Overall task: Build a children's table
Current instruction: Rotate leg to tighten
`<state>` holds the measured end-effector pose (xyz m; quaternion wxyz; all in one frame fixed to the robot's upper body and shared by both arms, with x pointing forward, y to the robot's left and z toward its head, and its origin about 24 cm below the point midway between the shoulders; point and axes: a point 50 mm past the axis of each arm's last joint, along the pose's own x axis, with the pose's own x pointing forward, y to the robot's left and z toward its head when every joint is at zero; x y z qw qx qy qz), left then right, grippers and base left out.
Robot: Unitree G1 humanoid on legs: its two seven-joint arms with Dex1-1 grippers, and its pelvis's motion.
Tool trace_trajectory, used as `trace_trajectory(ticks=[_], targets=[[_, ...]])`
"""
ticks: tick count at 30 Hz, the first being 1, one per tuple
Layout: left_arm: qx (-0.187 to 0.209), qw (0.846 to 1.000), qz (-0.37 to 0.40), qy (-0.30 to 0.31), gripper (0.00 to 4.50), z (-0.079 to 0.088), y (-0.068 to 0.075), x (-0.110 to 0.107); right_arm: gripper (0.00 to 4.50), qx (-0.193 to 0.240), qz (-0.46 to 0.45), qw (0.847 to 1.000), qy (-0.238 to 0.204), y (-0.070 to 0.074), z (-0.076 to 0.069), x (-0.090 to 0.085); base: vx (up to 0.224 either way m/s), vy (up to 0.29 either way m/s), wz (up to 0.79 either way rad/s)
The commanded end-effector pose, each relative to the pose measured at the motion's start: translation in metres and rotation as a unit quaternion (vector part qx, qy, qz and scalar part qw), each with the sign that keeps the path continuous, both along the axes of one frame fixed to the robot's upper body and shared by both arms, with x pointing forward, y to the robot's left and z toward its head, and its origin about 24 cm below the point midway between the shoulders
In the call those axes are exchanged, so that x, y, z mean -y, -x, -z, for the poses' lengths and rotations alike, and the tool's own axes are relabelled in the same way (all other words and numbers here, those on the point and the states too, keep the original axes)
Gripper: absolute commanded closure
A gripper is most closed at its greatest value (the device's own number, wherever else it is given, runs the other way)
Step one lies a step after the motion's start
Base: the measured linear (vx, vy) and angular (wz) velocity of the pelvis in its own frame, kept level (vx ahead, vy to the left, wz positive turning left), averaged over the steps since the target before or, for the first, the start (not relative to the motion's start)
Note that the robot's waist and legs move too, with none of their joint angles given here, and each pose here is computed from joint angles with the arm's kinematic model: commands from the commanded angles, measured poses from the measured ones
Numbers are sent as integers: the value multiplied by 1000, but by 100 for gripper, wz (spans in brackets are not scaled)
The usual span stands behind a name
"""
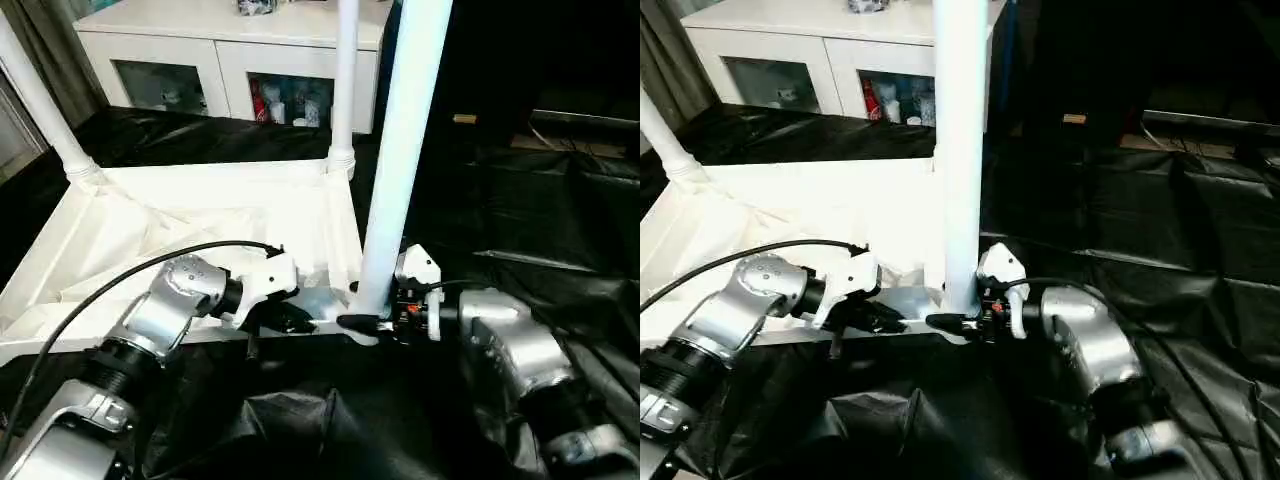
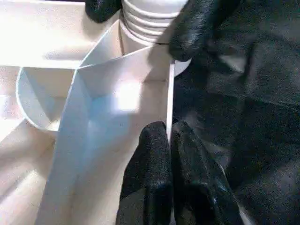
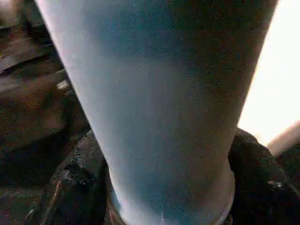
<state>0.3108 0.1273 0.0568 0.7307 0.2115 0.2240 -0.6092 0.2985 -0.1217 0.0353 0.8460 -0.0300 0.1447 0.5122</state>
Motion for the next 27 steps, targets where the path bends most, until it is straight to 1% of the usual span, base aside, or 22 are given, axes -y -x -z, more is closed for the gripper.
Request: trace_trajectory(ticks=[1, 2, 3, 4, 5, 6, 7, 8, 9, 10, 11, 12, 13, 15, 18, 19, 21, 23, 24, 25, 26, 27], targets=[[17, 999, -42, 8, 450, -1, -9, 9, 176, -33, 27, 999, 23, 6, 20, -10, 0, 0, 0], [28, 997, -71, 11, 450, -1, -14, 13, 176, -40, 72, 996, 24, 3, 26, -10, 0, 0, 0], [43, 992, -116, 14, 450, -2, -22, 20, 177, -58, 139, 988, 22, 0, 33, -12, 0, 0, 0], [43, 992, -116, 14, 450, -2, -22, 20, 177, -58, 139, 988, 22, 0, 33, -12, -60, 6, -2], [52, 982, -177, 27, 450, -3, -32, 33, 177, -77, 213, 974, 13, -4, 40, -18, -76, 13, 0], [54, 976, -206, 41, 450, -5, -37, 44, 177, -90, 252, 964, 5, -7, 43, -25, -76, 13, 0], [54, 974, -216, 48, 450, -6, -39, 51, 177, -92, 261, 961, -1, -8, 43, -31, -66, 21, 2], [54, 973, -218, 50, 450, -6, -39, 54, 177, -91, 263, 961, -4, -9, 42, -34, 0, 0, 0], [54, 975, -211, 53, 450, -6, -38, 63, 177, -82, 244, 966, -10, -9, 39, -46, 0, 0, 0], [55, 976, -203, 55, 450, -6, -37, 68, 177, -68, 221, 973, -9, -8, 37, -53, -20, 57, -12], [55, 976, -203, 55, 450, -6, -37, 68, 177, -68, 221, 973, -9, -8, 37, -53, 0, 0, 0], [57, 979, -185, 57, 450, -6, -35, 75, 177, -54, 195, 979, -22, -9, 30, -61, 0, 0, 0], [58, 980, -181, 56, 450, -6, -34, 76, 142, -54, 195, 979, -28, -10, 29, -63, 0, 0, 0], [57, 983, -165, 62, 450, -8, -32, 73, 108, -51, 172, 983, -36, -10, 25, -62, 0, 0, 0], [55, 990, -118, 63, 450, -8, -27, 64, 89, -19, 114, 993, -22, -9, 18, -57, 0, 0, 0], [55, 990, -118, 63, 450, -8, -27, 64, 89, -19, 114, 993, -22, -9, 18, -57, 0, 0, 0], [55, 990, -110, 63, 450, -8, -25, 62, 74, -15, 107, 994, -19, -9, 17, -56, 0, 0, 0], [42, 996, -58, 62, 450, -8, -17, 50, 74, -2, 46, 999, -17, -6, 9, -42, 0, 0, 0], [40, 996, -51, 62, 450, -8, -15, 48, 74, -1, 38, 999, -17, -5, 8, -40, 0, 0, 0], [28, 998, -9, 47, 450, -7, -7, 33, 74, 2, -25, 1000, -6, 0, 2, -23, 0, 0, 0], [27, 999, -6, 45, 450, -7, -7, 31, 74, 1, -31, 1000, -5, 0, 1, -21, 56, -51, -1], [23, 999, 3, 39, 450, -7, -5, 26, 74, 0, -51, 999, 0, 1, -1, -15, 56, -51, -1]])
